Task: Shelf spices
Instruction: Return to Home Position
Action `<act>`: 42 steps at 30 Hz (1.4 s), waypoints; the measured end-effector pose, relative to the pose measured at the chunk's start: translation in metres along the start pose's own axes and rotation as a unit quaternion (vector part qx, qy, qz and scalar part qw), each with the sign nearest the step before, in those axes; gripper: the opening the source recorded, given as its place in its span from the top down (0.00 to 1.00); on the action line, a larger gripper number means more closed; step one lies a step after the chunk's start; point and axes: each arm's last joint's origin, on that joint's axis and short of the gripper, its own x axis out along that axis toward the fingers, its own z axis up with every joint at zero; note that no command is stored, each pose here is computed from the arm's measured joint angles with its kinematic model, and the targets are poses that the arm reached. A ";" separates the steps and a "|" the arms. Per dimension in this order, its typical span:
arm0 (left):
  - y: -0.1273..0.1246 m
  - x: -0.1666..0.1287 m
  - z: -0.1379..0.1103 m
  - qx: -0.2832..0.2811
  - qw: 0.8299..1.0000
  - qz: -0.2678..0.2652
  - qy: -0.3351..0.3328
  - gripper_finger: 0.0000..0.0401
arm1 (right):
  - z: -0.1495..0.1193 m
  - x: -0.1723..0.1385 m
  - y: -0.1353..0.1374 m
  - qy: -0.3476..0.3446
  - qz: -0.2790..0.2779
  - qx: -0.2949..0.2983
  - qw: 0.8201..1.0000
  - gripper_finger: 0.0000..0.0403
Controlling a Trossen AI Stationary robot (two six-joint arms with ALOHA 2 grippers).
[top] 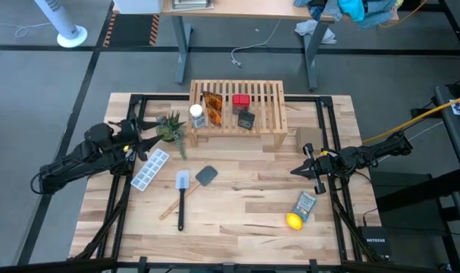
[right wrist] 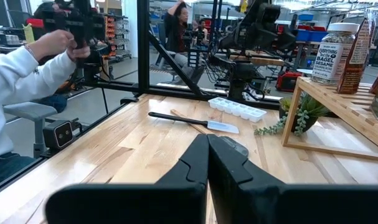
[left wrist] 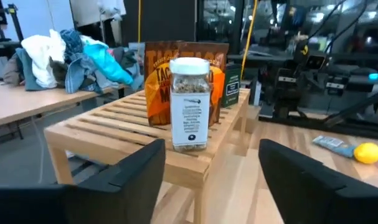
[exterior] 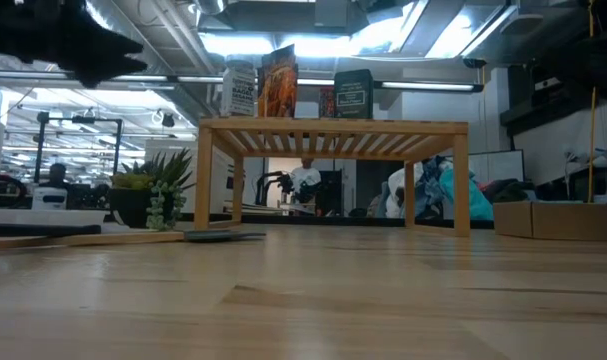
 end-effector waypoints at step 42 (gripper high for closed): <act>-0.016 0.031 -0.067 0.003 0.997 -0.083 0.004 0.95 | -0.001 0.000 0.000 0.007 0.000 -0.001 1.000 0.98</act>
